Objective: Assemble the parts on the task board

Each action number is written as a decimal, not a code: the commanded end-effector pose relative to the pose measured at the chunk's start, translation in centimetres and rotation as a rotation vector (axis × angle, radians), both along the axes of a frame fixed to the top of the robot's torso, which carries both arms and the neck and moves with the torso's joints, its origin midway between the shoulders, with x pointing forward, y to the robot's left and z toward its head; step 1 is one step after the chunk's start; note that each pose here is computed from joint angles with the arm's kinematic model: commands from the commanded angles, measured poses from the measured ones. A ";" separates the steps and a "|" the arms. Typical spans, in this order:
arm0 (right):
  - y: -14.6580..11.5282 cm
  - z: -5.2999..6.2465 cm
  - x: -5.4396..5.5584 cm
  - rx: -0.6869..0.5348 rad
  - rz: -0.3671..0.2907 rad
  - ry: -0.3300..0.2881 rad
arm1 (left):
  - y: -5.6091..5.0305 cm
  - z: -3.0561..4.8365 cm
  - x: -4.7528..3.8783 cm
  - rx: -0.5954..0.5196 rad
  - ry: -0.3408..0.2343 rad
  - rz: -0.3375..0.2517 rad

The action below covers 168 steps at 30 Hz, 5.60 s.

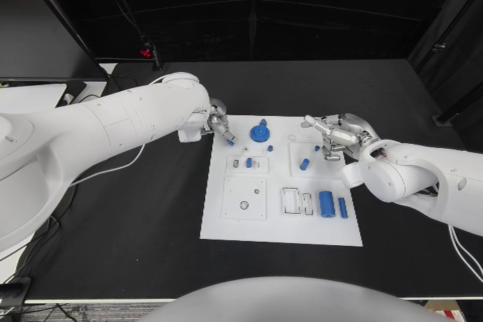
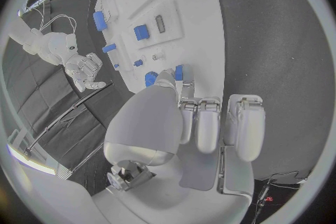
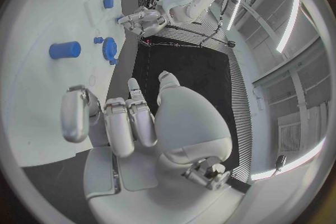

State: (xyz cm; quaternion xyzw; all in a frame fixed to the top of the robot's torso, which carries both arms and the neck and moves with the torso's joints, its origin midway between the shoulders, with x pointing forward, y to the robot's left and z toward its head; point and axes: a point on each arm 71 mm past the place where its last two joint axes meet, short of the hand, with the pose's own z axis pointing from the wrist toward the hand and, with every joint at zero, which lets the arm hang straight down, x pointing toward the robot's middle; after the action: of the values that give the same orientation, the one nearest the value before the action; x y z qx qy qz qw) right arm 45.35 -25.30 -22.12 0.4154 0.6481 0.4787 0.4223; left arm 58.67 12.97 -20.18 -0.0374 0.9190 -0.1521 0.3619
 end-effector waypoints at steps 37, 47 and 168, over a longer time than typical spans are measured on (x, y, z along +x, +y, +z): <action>-0.4 0.2 -0.1 -0.002 -0.008 -0.010 | 1.6 1.12 -5.18 -0.054 -0.003 0.004; -0.5 0.2 -0.1 -0.003 -0.009 -0.010 | 1.0 0.85 -6.02 -0.046 -0.005 0.016; -0.2 0.2 -0.3 0.005 0.007 -0.010 | -0.3 -1.48 -6.58 0.015 0.064 -0.050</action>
State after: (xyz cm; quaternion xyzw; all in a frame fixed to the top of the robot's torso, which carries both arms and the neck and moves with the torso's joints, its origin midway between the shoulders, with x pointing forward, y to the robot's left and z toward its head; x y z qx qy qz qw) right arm 45.08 -25.72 -22.05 0.4167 0.6471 0.4775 0.4238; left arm 52.12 12.24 -21.29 -0.0215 0.9284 -0.1700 0.3296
